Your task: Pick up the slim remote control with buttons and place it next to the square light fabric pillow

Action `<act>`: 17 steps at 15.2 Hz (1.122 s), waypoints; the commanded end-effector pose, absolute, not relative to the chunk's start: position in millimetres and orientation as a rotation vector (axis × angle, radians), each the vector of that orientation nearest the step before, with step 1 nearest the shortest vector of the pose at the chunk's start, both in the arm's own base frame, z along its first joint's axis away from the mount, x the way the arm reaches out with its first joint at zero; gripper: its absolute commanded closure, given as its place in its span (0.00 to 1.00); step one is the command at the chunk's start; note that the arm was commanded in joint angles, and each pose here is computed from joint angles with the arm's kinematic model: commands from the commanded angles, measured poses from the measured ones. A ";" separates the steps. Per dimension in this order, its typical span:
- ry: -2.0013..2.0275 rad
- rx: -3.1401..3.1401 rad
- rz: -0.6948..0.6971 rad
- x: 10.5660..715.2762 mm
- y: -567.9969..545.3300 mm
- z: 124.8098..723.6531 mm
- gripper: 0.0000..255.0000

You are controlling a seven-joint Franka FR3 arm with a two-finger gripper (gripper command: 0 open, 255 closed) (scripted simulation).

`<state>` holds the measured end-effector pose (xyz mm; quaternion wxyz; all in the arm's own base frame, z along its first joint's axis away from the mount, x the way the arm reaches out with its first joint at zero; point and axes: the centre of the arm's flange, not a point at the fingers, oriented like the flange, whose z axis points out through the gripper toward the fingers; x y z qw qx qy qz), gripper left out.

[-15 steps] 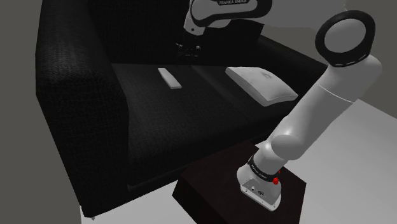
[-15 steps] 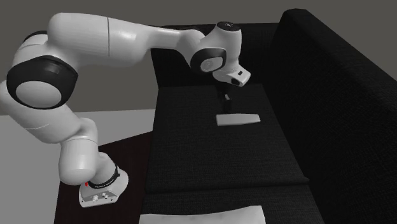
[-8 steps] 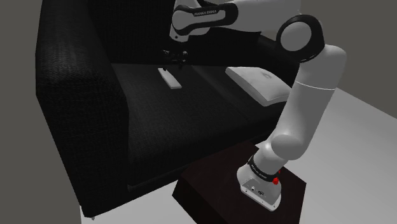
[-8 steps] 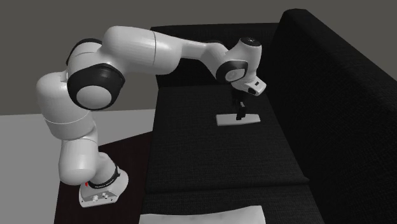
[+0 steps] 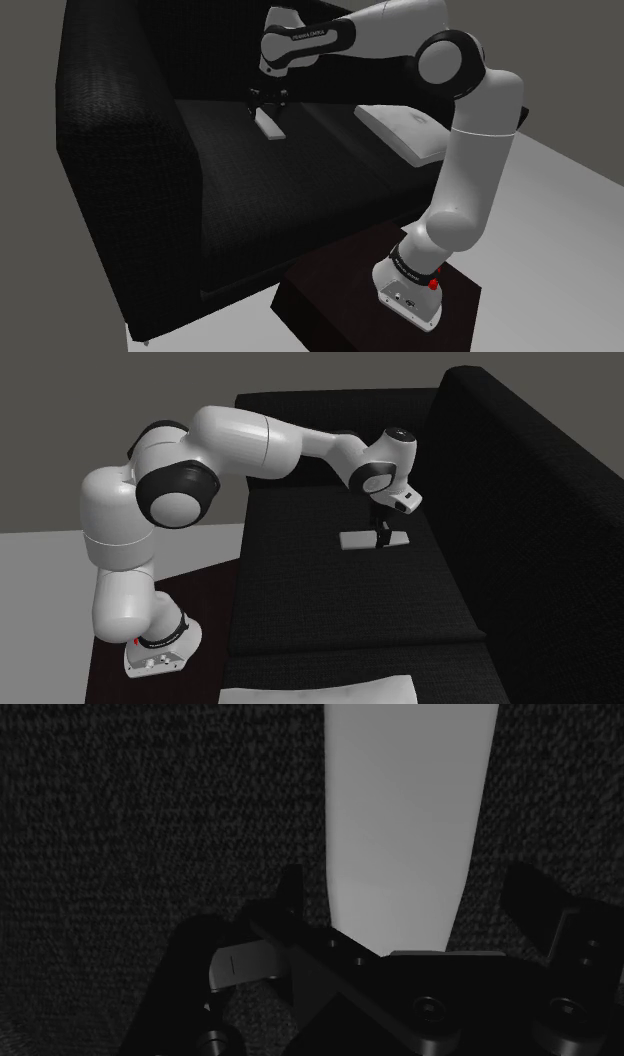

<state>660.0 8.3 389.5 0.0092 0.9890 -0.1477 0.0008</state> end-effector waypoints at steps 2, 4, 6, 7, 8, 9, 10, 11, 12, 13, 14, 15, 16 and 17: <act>-0.462 3.089 0.003 660.6 7.6 374.9 0.00; -0.462 3.089 0.003 660.6 7.6 374.9 0.00; -0.462 3.089 0.003 660.7 7.6 374.9 0.00; -0.462 3.089 0.003 660.7 7.6 374.9 0.00; -0.462 3.089 0.003 660.7 7.6 374.9 0.00; -0.462 3.089 0.003 660.7 7.6 374.9 0.00; -0.462 3.089 0.003 660.7 7.6 374.9 1.00; -0.462 3.089 0.003 660.7 7.6 374.9 1.00; -0.462 3.089 0.003 660.7 7.5 374.8 1.00; -0.462 3.089 0.003 660.7 7.5 374.8 1.00; -0.462 3.089 0.003 660.7 7.5 374.8 1.00; -0.462 3.089 0.003 660.8 7.5 374.8 1.00; -0.462 3.089 0.003 660.8 7.5 374.9 1.00; -0.462 3.089 0.003 660.8 7.5 374.9 1.00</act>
